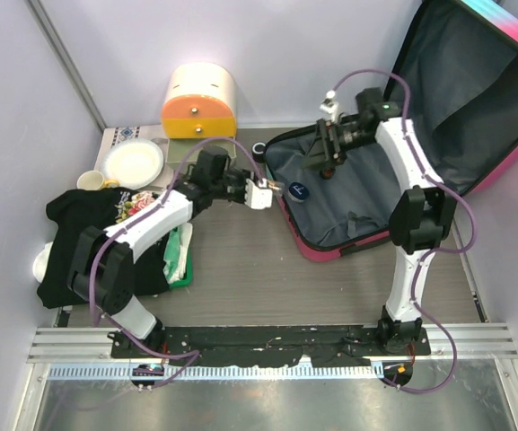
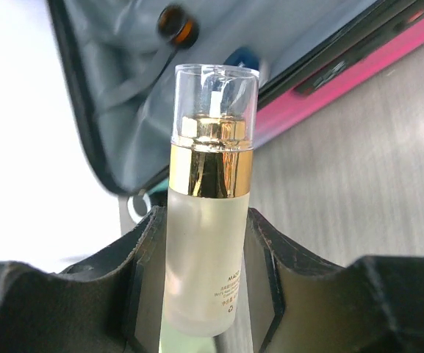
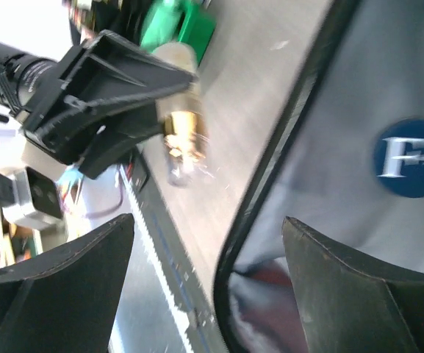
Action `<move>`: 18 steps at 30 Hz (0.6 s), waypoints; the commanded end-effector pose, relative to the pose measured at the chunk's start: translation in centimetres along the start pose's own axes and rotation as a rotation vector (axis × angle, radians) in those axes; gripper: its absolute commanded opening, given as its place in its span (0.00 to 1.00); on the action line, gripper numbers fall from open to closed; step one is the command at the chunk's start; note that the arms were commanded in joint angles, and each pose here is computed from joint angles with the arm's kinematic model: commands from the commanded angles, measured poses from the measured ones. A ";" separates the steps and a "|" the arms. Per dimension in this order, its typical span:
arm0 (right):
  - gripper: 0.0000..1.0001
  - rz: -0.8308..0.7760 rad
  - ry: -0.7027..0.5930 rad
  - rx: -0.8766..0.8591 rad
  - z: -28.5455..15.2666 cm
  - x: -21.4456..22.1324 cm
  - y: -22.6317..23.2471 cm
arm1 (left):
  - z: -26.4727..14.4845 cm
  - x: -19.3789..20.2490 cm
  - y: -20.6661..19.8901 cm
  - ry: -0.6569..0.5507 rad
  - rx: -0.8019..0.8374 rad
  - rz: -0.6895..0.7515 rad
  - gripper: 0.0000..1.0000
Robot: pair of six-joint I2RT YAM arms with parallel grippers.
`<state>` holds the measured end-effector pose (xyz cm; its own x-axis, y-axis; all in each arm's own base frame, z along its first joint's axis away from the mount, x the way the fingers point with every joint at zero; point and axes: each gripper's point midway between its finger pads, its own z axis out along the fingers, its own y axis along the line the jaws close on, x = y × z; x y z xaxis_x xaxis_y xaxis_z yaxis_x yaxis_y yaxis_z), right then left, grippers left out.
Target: Open, take out, and arrange the luggage
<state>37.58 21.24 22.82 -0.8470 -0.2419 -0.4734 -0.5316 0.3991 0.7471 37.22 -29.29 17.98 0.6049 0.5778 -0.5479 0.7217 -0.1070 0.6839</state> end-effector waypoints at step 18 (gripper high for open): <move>0.88 0.016 -0.241 0.154 -6.4 -4.0 -2.2 | -6.2 20.6 11.4 0.365 -0.134 -0.122 0.00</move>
<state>42.95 15.78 22.18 -0.8764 -0.0306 -0.4807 -0.4205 0.5353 0.7325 53.64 -13.64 15.68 0.3008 0.8228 -0.4823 0.7654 0.0934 0.6368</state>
